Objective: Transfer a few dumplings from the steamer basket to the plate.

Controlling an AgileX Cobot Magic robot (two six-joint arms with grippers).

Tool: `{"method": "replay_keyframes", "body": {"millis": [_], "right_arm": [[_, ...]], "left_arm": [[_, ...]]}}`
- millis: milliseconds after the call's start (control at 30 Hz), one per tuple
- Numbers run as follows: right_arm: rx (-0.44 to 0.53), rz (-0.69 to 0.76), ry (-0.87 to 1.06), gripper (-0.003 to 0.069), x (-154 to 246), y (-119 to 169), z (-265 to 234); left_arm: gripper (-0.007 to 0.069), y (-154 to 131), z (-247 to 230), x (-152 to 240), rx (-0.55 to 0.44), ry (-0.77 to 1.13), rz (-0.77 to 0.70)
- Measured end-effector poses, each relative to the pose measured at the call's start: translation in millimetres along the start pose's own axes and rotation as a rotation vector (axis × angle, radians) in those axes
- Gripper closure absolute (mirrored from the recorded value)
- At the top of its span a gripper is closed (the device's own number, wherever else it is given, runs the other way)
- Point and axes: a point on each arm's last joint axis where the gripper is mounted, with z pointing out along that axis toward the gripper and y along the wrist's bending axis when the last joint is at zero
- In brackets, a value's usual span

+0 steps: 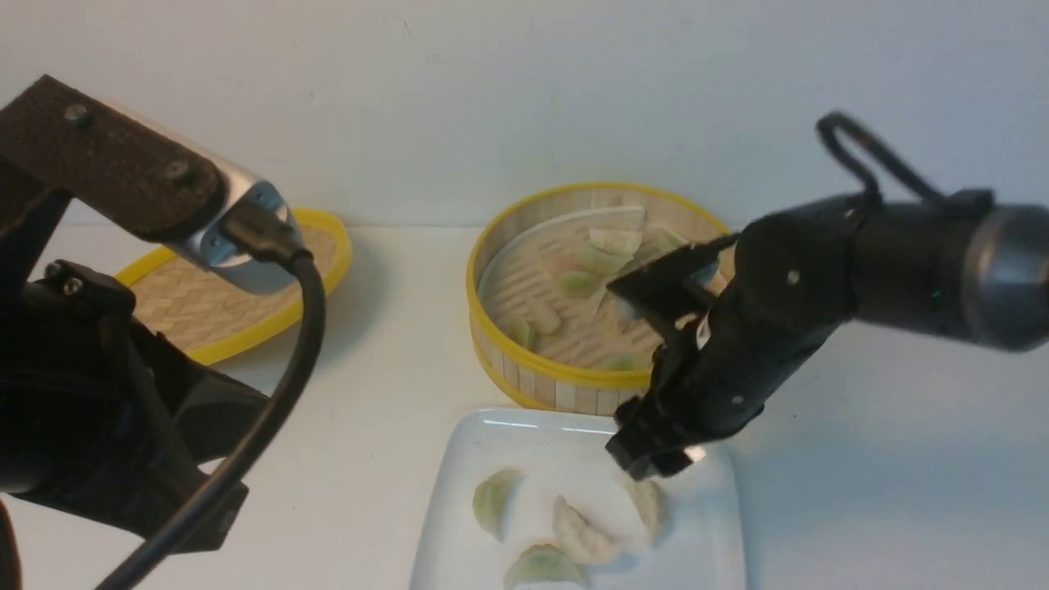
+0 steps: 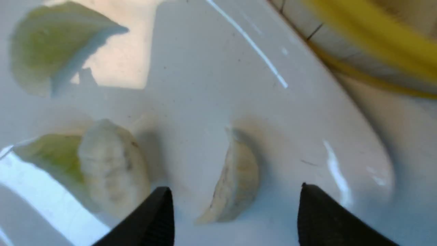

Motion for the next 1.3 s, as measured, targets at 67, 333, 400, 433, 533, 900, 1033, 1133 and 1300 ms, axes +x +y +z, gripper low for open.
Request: {"method": "replay_keyframes", "body": {"millis": [67, 333, 400, 433, 533, 900, 1033, 1133, 1300], "right_arm": [[0.047, -0.015, -0.080, 0.0360, -4, 0, -51], [0.182, 0.087, -0.609, 0.0657, 67, 5, -245], [0.174, 0.112, -0.754, 0.0669, 106, 9, -277], [0.168, 0.118, -0.831, 0.0671, 131, 10, -288], [0.154, 0.112, -1.025, 0.0672, 185, 14, -301], [0.136, 0.118, -1.457, 0.0672, 315, 13, -249], [0.114, 0.155, -1.390, 0.0672, 307, 12, -231], [0.093, 0.154, -1.372, 0.0672, 303, 12, -227], [0.088, 0.152, -1.382, 0.0672, 303, 13, -228]], "left_arm": [[0.0631, 0, 0, 0, -0.002, -0.001, 0.001], [0.0631, 0, 0, -3, -0.004, -0.038, 0.002], [0.0631, 0, 0, -6, -0.005, -0.061, 0.003], [0.0631, 0, 0, -7, -0.004, -0.080, 0.003], [0.0631, 0, -1, -11, -0.004, -0.121, 0.003], [0.0631, 1, -1, -17, -0.006, -0.186, 0.004], [0.0631, 0, 1, -19, -0.004, -0.195, 0.004], [0.0631, 1, 0, -19, -0.015, -0.204, 0.011], [0.0631, 1, -17, 3, -0.010, -0.308, 0.002]]}}
